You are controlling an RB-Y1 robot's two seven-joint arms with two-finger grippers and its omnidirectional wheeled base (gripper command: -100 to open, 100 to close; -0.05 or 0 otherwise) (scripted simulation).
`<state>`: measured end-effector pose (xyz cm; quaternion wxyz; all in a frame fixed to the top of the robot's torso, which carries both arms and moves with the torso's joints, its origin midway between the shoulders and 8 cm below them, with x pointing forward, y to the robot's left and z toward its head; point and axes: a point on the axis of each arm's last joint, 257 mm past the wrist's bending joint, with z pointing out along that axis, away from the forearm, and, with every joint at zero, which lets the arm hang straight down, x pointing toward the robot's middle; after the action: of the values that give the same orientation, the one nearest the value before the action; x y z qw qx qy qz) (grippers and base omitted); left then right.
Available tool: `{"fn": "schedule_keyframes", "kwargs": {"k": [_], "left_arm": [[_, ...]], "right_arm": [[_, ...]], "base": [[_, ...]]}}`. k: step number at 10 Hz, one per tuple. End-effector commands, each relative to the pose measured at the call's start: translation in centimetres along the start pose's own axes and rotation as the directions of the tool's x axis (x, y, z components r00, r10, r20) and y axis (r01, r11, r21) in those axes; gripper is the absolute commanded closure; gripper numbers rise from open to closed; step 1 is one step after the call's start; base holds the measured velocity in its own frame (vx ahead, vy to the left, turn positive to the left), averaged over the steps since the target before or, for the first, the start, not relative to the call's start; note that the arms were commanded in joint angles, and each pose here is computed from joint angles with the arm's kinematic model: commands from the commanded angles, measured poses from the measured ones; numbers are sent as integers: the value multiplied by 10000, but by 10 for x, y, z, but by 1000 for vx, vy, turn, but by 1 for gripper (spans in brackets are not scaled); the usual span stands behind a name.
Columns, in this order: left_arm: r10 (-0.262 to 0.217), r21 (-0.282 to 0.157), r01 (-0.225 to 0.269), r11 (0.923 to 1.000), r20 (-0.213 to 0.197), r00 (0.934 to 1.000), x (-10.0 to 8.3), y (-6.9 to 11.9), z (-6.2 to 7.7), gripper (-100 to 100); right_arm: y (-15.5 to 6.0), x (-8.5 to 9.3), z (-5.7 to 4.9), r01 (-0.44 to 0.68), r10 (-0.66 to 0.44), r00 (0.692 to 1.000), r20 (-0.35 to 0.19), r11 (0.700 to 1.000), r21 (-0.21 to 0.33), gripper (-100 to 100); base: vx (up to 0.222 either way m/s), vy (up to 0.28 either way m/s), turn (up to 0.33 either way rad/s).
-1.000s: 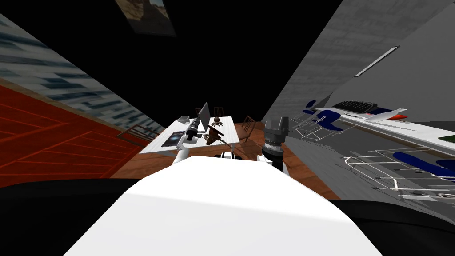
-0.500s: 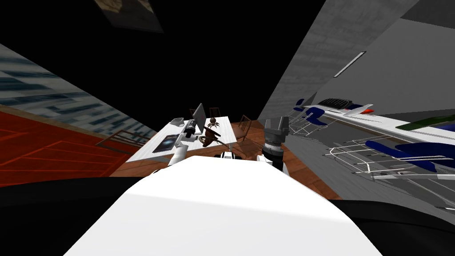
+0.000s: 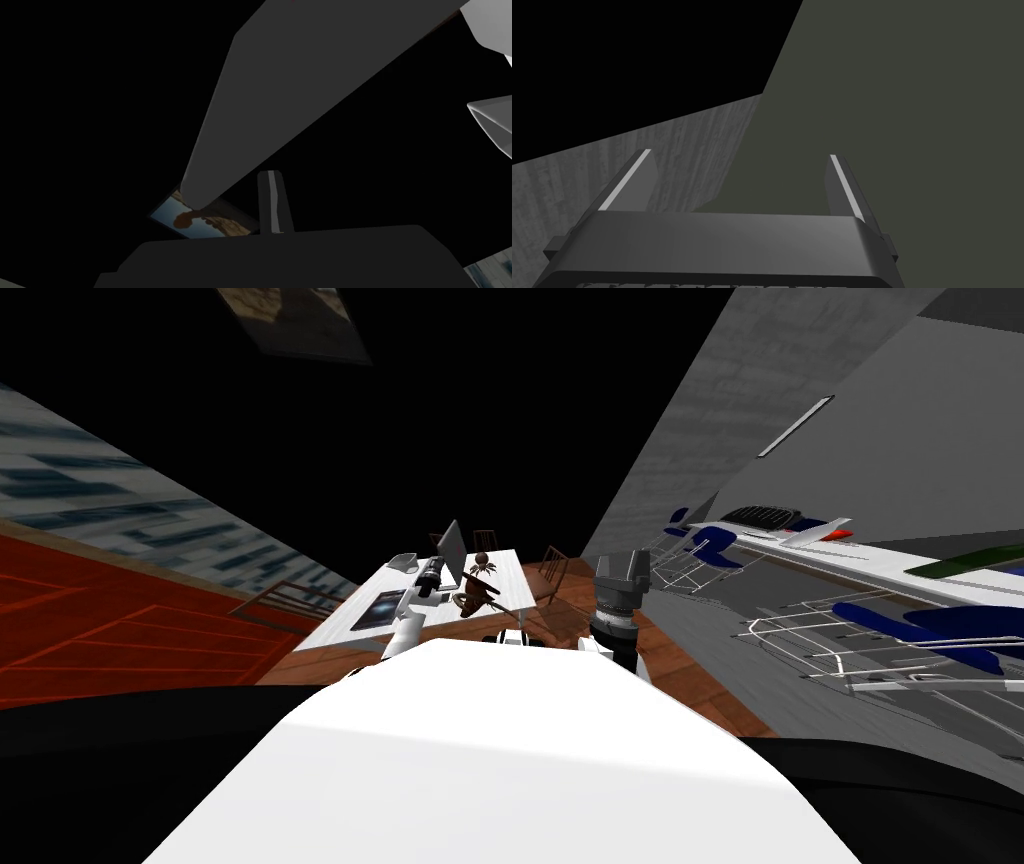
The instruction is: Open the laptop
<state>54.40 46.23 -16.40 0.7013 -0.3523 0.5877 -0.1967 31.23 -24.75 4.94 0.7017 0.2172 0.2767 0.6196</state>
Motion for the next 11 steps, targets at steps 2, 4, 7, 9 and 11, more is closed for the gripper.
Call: {"fn": "schedule_keyframes", "kwargs": {"k": [2, 4, 7, 9, 11], "left_arm": [[-1882, -56, 1882, 9821, 14, 9821, 9, -4, 6, 100], [-3021, -85, 3021, 9532, 17, 9533, 16, -7, 10, 100], [-2164, -197, 2164, 9761, 26, 9763, 5, -9, 14, -100], [-1774, -299, 1774, 9837, 35, 9841, -1, -10, 18, -100], [-1367, -420, 1368, 9897, 46, 9906, -8, -11, 22, -100]], "right_arm": [[0, 0, 0, 0, 0, 10000, 0, 10000, 1, 0], [0, 0, 0, -1, 1, 10000, 1, 10000, 0, 0], [0, 0, 0, -4, 4, 10000, 3, 10000, -1, 0], [0, 0, 0, -5, 5, 10000, 4, 10000, -1, 0], [0, 0, 0, -4, 4, 10000, 3, 10000, -1, 0]], "base": [[-38, 168, 25], [-64, 154, 22], [-14, 3, -38], [13, -75, -42], [1, -57, -43]]}}
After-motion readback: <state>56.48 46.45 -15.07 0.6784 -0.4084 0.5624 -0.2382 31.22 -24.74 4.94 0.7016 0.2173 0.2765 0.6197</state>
